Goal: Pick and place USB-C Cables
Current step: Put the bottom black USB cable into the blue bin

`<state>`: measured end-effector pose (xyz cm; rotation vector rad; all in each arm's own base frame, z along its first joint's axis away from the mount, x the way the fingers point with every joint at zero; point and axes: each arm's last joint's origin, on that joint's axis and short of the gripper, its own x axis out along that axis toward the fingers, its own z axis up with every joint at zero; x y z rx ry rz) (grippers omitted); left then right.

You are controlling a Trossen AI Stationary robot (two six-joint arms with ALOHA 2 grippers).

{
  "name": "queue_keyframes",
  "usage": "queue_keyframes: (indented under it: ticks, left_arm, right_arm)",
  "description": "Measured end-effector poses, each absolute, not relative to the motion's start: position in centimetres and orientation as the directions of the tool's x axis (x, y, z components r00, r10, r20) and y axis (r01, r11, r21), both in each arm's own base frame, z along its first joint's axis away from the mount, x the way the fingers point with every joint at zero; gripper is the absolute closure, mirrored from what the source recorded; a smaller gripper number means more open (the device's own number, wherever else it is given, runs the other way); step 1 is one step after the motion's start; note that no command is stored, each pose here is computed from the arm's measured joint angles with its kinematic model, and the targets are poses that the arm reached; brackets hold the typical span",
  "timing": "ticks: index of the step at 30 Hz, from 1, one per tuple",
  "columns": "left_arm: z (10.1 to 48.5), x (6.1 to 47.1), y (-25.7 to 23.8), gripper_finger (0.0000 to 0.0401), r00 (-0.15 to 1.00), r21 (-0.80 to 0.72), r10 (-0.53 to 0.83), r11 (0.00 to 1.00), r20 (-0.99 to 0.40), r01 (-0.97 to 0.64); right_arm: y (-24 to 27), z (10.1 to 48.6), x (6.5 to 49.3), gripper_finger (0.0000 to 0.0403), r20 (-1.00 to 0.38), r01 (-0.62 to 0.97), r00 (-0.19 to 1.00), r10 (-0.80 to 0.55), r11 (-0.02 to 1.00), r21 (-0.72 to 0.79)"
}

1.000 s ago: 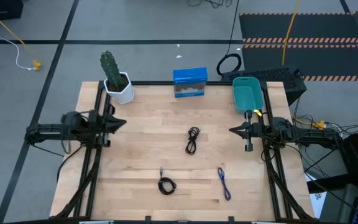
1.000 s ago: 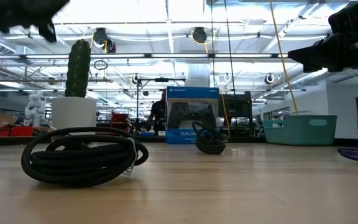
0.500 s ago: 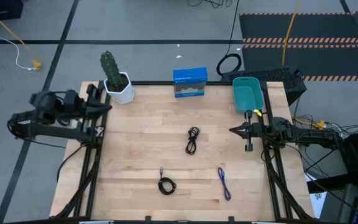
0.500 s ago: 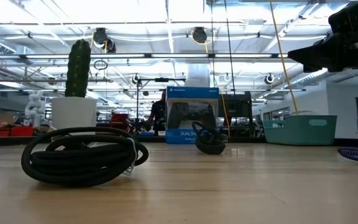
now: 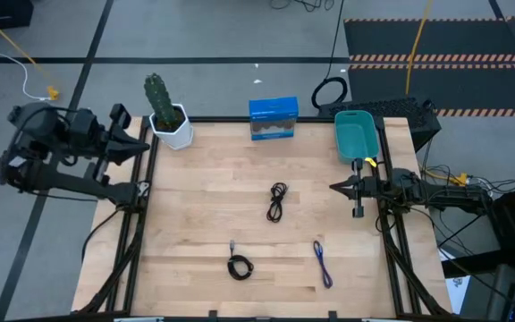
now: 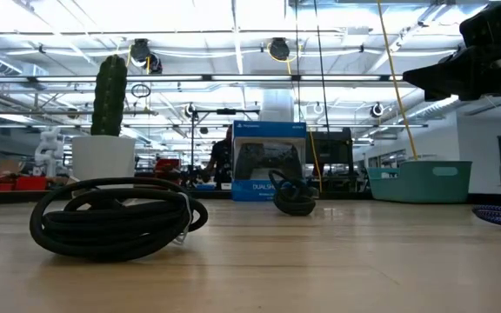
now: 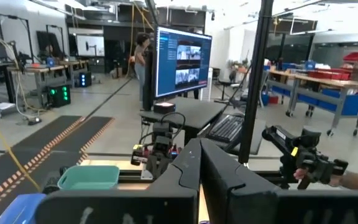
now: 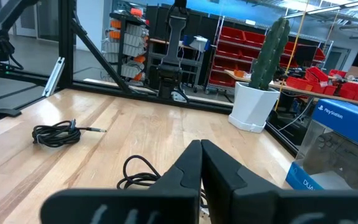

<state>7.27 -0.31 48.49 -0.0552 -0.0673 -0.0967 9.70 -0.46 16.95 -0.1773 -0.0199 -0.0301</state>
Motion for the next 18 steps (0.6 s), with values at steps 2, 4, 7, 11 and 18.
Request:
queue_keyframes:
  ticks: [2,4,7,11,18]
  left_arm:
    - [49.0,7.2,-0.3,0.0396,0.993,-0.051,-0.094,0.994,0.076,0.098]
    - [49.5,7.1,-0.3,0.0396,0.992,-0.044,-0.094,0.994,0.088,0.099]
    - [49.7,7.0,-0.3,0.0396,0.991,-0.019,-0.094,0.995,0.095,0.097]
    - [49.4,7.0,-0.3,0.0396,0.993,0.005,-0.094,0.996,0.065,0.094]
    - [48.4,7.3,-0.3,0.0396,0.996,0.002,-0.088,0.996,-0.035,0.088]
  right_arm:
    - [-0.5,17.0,9.7,0.0403,0.023,0.032,0.999,-0.028,0.984,-0.176]
    - [-0.5,16.9,9.7,0.0403,0.022,0.032,0.999,-0.028,0.984,-0.176]
    - [-0.5,16.9,9.7,0.0403,0.023,0.038,0.999,-0.035,0.984,-0.176]
    - [-0.5,16.9,9.7,0.0403,0.023,0.054,0.998,-0.051,0.983,-0.175]
    - [-0.5,17.0,9.7,0.0403,0.023,0.054,0.998,-0.051,0.983,-0.175]
